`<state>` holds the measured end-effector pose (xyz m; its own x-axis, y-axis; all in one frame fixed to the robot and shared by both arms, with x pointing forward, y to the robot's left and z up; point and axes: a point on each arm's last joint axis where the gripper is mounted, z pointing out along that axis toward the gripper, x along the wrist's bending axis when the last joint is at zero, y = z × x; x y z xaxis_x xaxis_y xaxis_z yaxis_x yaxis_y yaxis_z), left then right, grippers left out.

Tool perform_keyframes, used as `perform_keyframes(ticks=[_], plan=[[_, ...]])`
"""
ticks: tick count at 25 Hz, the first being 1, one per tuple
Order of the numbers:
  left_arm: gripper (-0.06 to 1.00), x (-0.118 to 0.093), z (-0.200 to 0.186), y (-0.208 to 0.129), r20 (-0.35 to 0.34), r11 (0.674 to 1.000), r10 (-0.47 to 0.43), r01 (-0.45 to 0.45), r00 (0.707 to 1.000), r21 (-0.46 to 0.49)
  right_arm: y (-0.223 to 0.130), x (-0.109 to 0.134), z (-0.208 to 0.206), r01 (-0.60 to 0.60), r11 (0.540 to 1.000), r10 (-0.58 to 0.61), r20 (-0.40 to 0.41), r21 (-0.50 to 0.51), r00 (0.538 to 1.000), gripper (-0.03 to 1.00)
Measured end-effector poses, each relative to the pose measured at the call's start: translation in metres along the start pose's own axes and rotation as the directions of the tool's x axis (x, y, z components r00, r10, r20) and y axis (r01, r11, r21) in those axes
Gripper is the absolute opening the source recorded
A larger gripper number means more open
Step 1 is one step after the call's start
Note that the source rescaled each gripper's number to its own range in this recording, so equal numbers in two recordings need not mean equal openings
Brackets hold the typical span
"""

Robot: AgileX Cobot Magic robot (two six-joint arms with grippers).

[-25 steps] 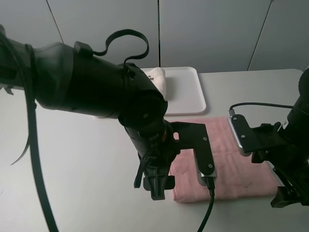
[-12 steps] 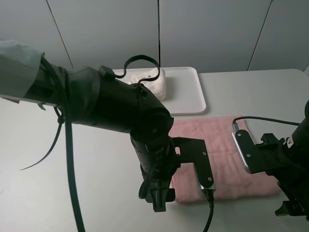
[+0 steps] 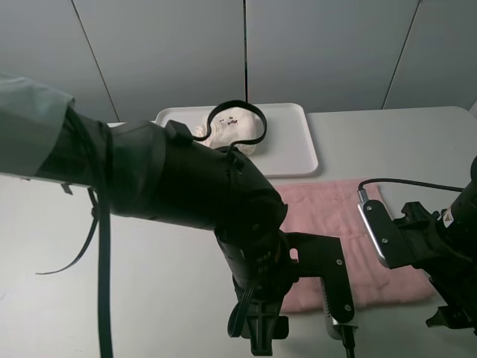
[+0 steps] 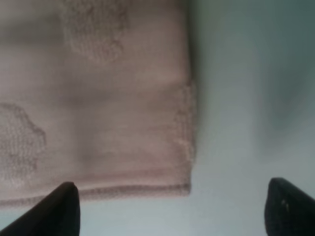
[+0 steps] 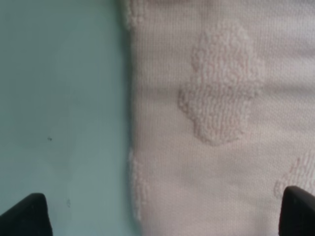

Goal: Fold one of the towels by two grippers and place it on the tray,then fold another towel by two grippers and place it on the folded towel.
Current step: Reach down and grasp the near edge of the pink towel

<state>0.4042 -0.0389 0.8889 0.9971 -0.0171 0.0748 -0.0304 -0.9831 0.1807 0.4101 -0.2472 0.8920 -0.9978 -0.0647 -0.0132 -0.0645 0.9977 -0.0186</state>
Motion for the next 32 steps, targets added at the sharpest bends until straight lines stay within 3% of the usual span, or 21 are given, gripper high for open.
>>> perform_keyframes(ticks=[14, 32], plan=[[0.97, -0.0055, 0.0005, 0.0054, 0.028, 0.999, -0.024, 0.026, 0.999, -0.042, 0.0, -0.0002, 0.0, 0.001, 1.0, -0.001, 0.003, 0.0, 1.0, 1.0], [0.97, -0.0073, 0.0005, 0.0052, 0.045, 0.999, 0.008, -0.006, 0.999, -0.041, 0.0003, -0.0014, 0.0001, 0.001, 1.0, -0.001, 0.016, -0.004, 1.0, 1.0]])
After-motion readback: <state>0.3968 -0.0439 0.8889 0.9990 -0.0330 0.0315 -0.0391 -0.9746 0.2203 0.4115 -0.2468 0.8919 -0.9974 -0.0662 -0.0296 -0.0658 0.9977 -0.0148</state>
